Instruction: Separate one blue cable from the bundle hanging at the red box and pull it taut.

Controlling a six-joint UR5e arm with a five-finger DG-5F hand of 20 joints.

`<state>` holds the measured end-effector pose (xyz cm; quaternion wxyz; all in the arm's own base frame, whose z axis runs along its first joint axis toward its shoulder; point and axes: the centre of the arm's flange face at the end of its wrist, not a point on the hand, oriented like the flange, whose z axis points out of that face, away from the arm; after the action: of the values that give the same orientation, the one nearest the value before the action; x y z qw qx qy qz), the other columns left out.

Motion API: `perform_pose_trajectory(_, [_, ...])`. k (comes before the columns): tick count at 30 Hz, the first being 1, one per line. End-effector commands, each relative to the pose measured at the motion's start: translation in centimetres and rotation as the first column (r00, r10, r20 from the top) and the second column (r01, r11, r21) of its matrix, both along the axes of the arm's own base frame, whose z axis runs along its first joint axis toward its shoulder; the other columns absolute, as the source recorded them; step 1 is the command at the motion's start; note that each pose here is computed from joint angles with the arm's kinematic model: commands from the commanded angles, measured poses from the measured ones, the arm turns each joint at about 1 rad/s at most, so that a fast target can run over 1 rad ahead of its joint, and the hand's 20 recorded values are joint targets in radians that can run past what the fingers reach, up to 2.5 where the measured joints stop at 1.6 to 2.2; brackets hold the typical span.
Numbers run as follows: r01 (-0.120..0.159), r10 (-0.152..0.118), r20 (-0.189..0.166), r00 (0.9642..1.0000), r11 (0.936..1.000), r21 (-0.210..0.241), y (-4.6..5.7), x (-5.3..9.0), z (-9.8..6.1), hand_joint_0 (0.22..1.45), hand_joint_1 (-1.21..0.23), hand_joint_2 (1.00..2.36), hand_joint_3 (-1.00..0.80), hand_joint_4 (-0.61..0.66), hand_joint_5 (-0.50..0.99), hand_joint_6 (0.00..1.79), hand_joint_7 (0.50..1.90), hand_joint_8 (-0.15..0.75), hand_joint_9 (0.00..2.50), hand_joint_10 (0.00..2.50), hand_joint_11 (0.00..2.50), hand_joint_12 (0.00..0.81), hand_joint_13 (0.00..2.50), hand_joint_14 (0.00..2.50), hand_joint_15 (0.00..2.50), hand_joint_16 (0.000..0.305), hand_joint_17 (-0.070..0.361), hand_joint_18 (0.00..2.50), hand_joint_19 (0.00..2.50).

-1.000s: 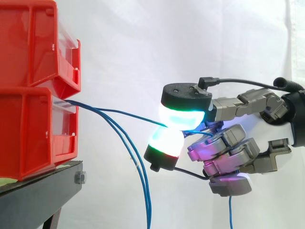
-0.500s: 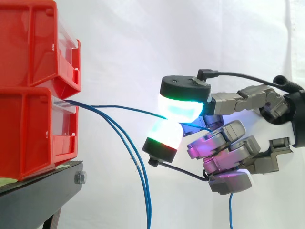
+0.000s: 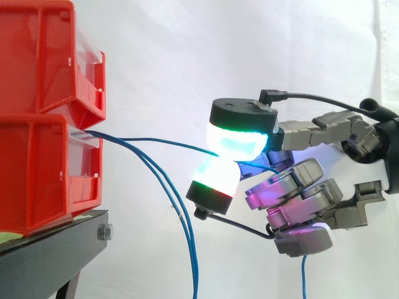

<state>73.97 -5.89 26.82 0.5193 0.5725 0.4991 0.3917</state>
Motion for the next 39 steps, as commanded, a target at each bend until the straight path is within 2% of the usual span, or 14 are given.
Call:
perform_pose_trajectory(1, [0.0, 0.0, 0.0, 1.0, 1.0, -0.003, -0.08, 0.0, 0.01, 0.73, -0.81, 1.02, 0.0, -0.13, -0.21, 0.95, 1.21, 0.269, 0.85, 2.12, 1.28, 0.327, 1.09, 2.06, 1.4, 0.037, 0.082, 1.23, 1.26])
perform_pose_trajectory(9, [-0.001, 0.001, -0.002, 1.0, 1.0, -0.003, 0.03, -0.02, -0.06, 0.73, -0.81, 1.02, -0.01, -0.12, -0.21, 0.94, 1.21, 0.273, 0.83, 2.18, 1.3, 0.322, 1.07, 2.14, 1.42, 0.035, 0.079, 1.26, 1.35])
perform_pose_trajectory(11, [-0.001, 0.001, -0.002, 1.0, 1.0, -0.003, 0.03, -0.02, -0.06, 0.73, -0.81, 1.02, -0.01, -0.11, -0.21, 0.94, 1.21, 0.284, 0.74, 2.5, 1.27, 0.327, 0.98, 2.47, 1.4, 0.034, 0.077, 1.34, 1.51])
perform_pose_trajectory(16, [0.0, 0.0, -0.002, 1.0, 1.0, -0.003, -0.08, -0.03, -0.06, 0.73, -0.81, 1.02, -0.01, -0.11, -0.21, 0.94, 1.21, 0.298, 0.63, 2.5, 1.38, 0.323, 0.87, 2.5, 1.45, 0.032, 0.073, 1.49, 1.85])
perform_pose_trajectory(19, [0.0, 0.0, 0.0, 1.0, 1.0, -0.003, 0.02, -0.01, -0.05, 0.72, -0.81, 1.02, 0.0, -0.1, -0.2, 0.94, 1.19, 0.31, 0.55, 2.5, 1.33, 0.332, 0.84, 2.5, 1.48, 0.033, 0.075, 1.42, 1.64])
perform_pose_trajectory(21, [0.0, 0.0, 0.0, 1.0, 1.0, -0.003, 0.02, -0.01, -0.05, 0.72, -0.81, 1.02, -0.01, -0.1, -0.2, 0.94, 1.2, 0.305, 0.54, 2.5, 1.34, 0.338, 0.84, 2.5, 1.48, 0.034, 0.076, 1.4, 1.61])
perform_pose_trajectory(22, [0.0, 0.0, 0.0, 1.0, 1.0, -0.003, 0.02, -0.01, -0.05, 0.72, -0.82, 1.02, -0.01, -0.1, -0.2, 0.94, 1.2, 0.31, 0.53, 2.5, 1.37, 0.338, 0.83, 2.5, 1.48, 0.035, 0.079, 1.34, 1.38])
perform_pose_trajectory(26, [0.002, -0.002, -0.002, 1.0, 1.0, -0.003, -0.1, -0.05, -0.12, 0.72, -0.82, 1.02, -0.01, -0.1, -0.2, 0.94, 1.21, 0.313, 0.52, 2.5, 1.37, 0.343, 0.82, 2.5, 1.5, 0.038, 0.084, 1.28, 1.15])
perform_pose_trajectory(30, [0.002, -0.002, -0.003, 1.0, 1.0, -0.004, -0.1, -0.09, -0.19, 0.72, -0.82, 1.02, 0.0, -0.1, -0.19, 0.94, 1.2, 0.314, 0.51, 2.5, 1.34, 0.352, 0.84, 2.5, 1.48, 0.039, 0.087, 1.25, 1.05])
perform_pose_trajectory(32, [0.002, -0.002, -0.003, 1.0, 1.0, -0.004, -0.1, -0.09, -0.19, 0.72, -0.82, 1.02, 0.0, -0.1, -0.19, 0.94, 1.21, 0.316, 0.5, 2.5, 1.3, 0.352, 0.87, 2.5, 1.56, 0.039, 0.088, 1.24, 1.03])
perform_pose_trajectory(35, [0.002, -0.002, -0.003, 1.0, 1.0, -0.004, -0.1, -0.09, -0.19, 0.72, -0.82, 1.02, 0.0, -0.1, -0.19, 0.94, 1.21, 0.32, 0.51, 2.5, 1.42, 0.358, 0.89, 2.5, 1.68, 0.04, 0.089, 1.23, 1.0])
perform_pose_trajectory(39, [0.0, 0.0, -0.003, 1.0, 1.0, -0.004, 0.01, -0.08, -0.19, 0.72, -0.83, 1.02, 0.01, -0.09, -0.19, 0.94, 1.19, 0.321, 0.54, 2.5, 1.43, 0.355, 0.9, 2.5, 1.69, 0.04, 0.09, 1.24, 0.98])
